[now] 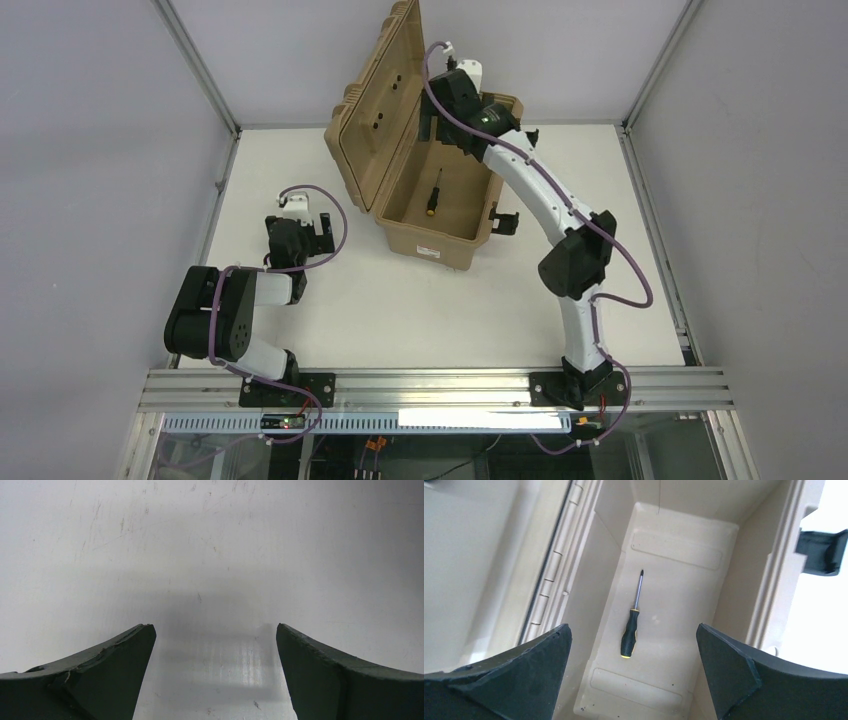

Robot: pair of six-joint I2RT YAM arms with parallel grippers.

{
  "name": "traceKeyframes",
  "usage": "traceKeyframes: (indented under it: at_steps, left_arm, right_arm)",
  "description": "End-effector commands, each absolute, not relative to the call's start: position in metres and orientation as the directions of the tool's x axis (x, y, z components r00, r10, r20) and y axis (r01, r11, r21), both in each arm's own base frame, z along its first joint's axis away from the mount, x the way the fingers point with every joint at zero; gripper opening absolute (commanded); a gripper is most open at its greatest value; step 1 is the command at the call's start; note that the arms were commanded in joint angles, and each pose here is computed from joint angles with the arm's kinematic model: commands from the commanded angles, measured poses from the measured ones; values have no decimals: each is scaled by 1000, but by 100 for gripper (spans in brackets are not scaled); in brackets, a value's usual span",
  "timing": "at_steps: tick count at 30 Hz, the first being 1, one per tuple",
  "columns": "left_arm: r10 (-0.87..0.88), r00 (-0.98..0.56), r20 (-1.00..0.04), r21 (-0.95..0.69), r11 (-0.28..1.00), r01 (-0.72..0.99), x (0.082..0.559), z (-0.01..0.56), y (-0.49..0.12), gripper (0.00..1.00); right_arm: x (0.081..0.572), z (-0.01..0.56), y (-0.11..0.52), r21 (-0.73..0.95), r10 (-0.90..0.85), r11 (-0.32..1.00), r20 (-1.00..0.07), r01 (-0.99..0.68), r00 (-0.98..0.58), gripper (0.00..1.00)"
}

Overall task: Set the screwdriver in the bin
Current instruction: Place the screwdriver in the bin, then reset both arms

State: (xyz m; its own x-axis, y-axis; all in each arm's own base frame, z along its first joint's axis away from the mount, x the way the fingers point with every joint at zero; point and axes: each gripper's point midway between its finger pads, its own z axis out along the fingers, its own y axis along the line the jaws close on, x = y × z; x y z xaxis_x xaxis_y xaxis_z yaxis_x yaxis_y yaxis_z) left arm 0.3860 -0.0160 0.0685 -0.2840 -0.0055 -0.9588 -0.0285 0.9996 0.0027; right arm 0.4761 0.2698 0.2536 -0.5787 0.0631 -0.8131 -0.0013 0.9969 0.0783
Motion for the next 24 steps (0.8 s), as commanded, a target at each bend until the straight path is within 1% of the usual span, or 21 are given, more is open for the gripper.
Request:
traceKeyframes:
  at_steps: [1,8,12,15,24]
  left_arm:
    - [-20,-247,-969,-9,999,-46,393,79,-12,99]
    - [-20,-246,-969,-9,999,-46,393,79,-12,99]
    - [-19,-247,-969,-8,999,-45,393,79,-12,99]
    - [-20,-246,-969,-9,999,-46,393,79,-12,99]
    - [-20,-247,-969,-9,999,-46,393,79,-12,99]
  right_arm:
    - [458,342,250,83,51,995,-885,-49,-462,99]
    - [438,389,238,66,11,990,-917,-124,-399,99]
    - [426,397,227,-1,-71,985,-915,-174,-397,99]
    - [424,400,213,-33,-100,984,-912,-173,-397,99]
    - [419,406,164,-16,-89,985,-901,-173,-424,99]
